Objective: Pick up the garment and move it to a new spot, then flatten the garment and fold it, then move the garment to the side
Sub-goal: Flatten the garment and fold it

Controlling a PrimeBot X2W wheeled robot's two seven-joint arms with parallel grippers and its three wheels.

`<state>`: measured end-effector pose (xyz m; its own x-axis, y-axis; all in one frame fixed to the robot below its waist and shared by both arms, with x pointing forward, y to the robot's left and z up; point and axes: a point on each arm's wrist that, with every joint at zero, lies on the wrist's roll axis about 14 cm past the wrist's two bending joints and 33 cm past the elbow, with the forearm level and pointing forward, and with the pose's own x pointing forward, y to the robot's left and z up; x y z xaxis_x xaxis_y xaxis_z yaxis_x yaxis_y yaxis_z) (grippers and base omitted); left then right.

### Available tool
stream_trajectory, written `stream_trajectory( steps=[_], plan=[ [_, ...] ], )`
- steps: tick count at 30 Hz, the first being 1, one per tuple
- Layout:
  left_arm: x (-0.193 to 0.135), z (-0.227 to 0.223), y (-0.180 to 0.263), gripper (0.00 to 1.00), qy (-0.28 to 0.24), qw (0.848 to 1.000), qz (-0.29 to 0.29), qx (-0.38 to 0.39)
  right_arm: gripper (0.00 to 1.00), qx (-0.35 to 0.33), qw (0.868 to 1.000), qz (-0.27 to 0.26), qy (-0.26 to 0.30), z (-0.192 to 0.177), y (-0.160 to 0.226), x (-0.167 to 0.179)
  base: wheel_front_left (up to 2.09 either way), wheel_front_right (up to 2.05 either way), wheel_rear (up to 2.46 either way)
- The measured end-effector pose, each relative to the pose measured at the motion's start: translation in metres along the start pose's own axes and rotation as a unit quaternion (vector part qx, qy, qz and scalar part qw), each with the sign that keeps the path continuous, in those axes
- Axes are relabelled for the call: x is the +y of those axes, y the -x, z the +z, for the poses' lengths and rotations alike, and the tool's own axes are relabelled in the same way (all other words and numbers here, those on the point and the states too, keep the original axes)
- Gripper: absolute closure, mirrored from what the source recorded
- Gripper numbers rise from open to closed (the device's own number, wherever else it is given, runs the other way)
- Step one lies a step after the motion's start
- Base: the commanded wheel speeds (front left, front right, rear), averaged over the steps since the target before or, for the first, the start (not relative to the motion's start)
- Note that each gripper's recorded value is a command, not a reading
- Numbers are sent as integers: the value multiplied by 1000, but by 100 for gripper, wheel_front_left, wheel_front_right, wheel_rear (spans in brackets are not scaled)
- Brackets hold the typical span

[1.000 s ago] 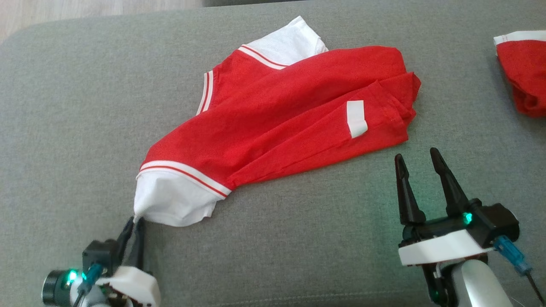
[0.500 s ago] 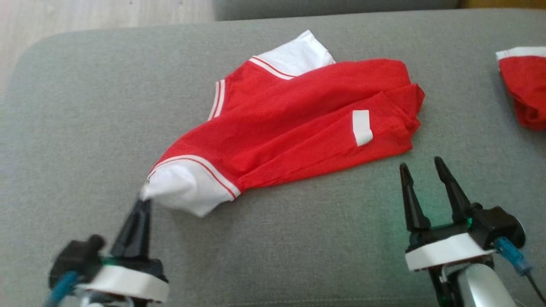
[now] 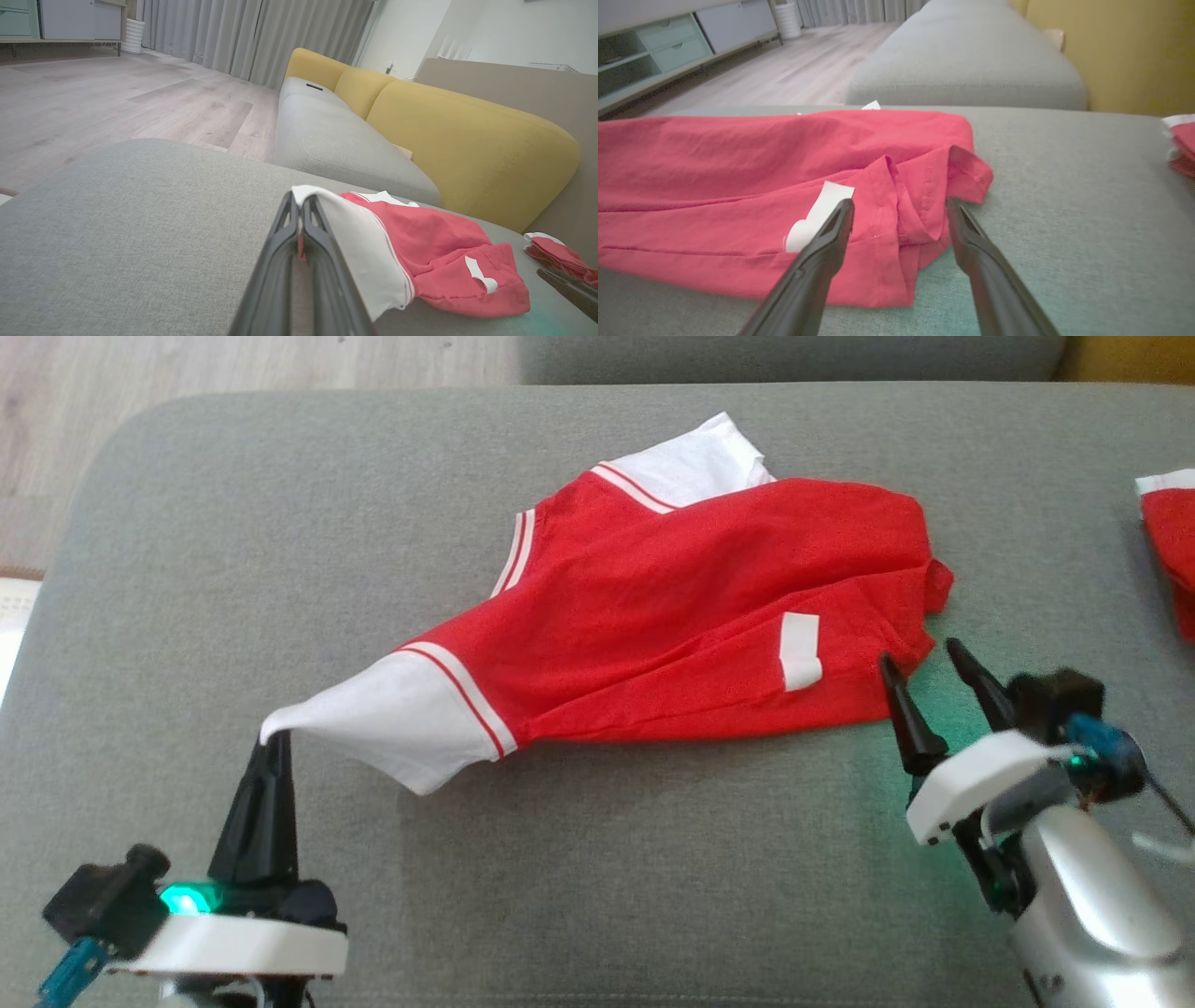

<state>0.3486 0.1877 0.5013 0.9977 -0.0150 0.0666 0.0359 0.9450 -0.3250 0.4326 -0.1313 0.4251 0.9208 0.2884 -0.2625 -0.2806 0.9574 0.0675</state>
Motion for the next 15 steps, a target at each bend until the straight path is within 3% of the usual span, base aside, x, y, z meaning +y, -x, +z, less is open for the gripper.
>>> stream_trajectory(
  steps=[7,13,15],
  plan=[
    [1,-3,-2,100,0,1000,2,4,0,97,995,38,-9,-24,-12,10,0,0,0],
    [4,-6,0,100,-2,1000,8,9,0,131,990,58,-14,-38,-10,19,0,0,0],
    [4,-7,0,100,-5,1000,7,11,14,127,990,66,-13,-35,-13,23,0,0,0]
  ],
)
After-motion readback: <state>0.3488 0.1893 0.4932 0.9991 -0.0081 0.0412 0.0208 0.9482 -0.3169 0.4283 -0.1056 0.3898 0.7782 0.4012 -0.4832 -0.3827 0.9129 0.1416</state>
